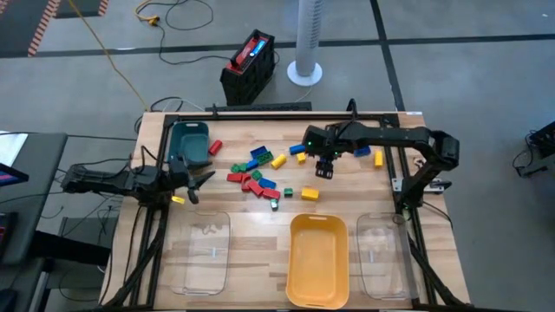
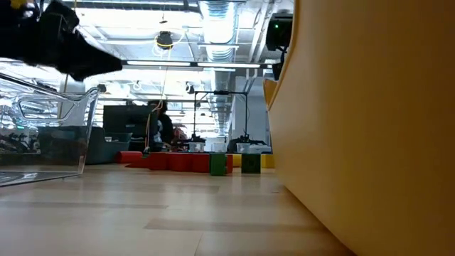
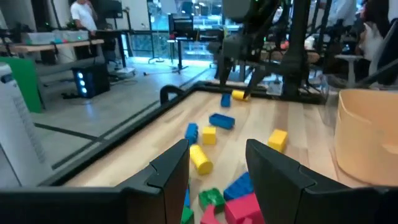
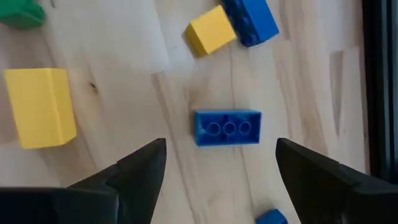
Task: Sort blocks
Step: Put the blue game piece into the yellow bin
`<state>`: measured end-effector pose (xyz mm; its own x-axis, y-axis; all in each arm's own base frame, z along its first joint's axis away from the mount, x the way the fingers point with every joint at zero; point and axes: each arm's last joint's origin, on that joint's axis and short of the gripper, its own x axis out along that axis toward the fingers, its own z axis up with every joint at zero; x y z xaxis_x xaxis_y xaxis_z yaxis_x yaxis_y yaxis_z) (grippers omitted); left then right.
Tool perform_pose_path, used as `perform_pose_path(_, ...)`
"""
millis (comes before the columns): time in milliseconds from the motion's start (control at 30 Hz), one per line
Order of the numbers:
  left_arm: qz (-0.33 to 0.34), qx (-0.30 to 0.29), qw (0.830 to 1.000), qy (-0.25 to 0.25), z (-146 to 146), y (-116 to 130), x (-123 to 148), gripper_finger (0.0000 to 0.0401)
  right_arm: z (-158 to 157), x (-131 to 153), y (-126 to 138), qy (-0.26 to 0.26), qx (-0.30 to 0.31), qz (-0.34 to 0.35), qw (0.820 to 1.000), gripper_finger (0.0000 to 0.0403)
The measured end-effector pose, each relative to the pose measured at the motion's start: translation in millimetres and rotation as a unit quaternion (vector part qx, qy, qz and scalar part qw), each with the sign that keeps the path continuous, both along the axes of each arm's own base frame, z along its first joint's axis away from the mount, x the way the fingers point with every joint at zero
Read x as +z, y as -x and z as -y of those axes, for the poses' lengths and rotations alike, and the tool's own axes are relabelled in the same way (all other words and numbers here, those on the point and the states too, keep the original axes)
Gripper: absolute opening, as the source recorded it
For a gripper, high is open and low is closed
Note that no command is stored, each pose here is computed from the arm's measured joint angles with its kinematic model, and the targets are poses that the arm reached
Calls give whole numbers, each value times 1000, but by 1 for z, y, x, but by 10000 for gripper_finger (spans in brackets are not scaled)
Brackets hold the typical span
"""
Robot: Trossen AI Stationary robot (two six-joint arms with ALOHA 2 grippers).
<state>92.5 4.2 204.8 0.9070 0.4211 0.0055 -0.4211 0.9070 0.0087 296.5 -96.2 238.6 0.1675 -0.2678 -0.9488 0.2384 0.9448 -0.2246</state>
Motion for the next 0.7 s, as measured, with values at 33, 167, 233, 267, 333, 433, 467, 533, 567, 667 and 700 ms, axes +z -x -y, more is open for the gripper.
perform_pose_path(33,-3,0,1000,-1,0,1,4,155,0,0,-1,1,2,3,1000,319)
perform_pose_path(167,-28,17,999,-4,-1,1,13,155,-6,3,-11,6,21,48,999,319)
perform_pose_path(233,-37,29,999,-4,-1,-2,17,155,-10,5,-18,12,32,76,997,319)
perform_pose_path(267,-40,34,999,-3,-1,-4,18,155,-11,6,-21,16,37,89,995,319)
perform_pose_path(333,-48,38,998,3,-1,-9,20,155,-12,7,-24,20,42,105,993,319)
perform_pose_path(433,-66,39,997,15,1,-20,19,155,-10,8,-27,26,52,118,991,319)
perform_pose_path(467,-70,40,997,19,1,-24,19,155,-9,6,-30,28,56,119,991,319)
perform_pose_path(533,-75,41,996,22,2,-31,19,155,-7,2,-36,21,58,117,991,318)
perform_pose_path(567,-77,41,996,21,2,-35,20,155,-4,-2,-41,17,58,113,992,318)
perform_pose_path(667,-85,40,995,16,4,-45,23,155,0,-11,-62,18,54,97,994,318)
perform_pose_path(700,-93,40,995,15,4,-48,23,155,1,-13,-68,20,47,96,994,317)
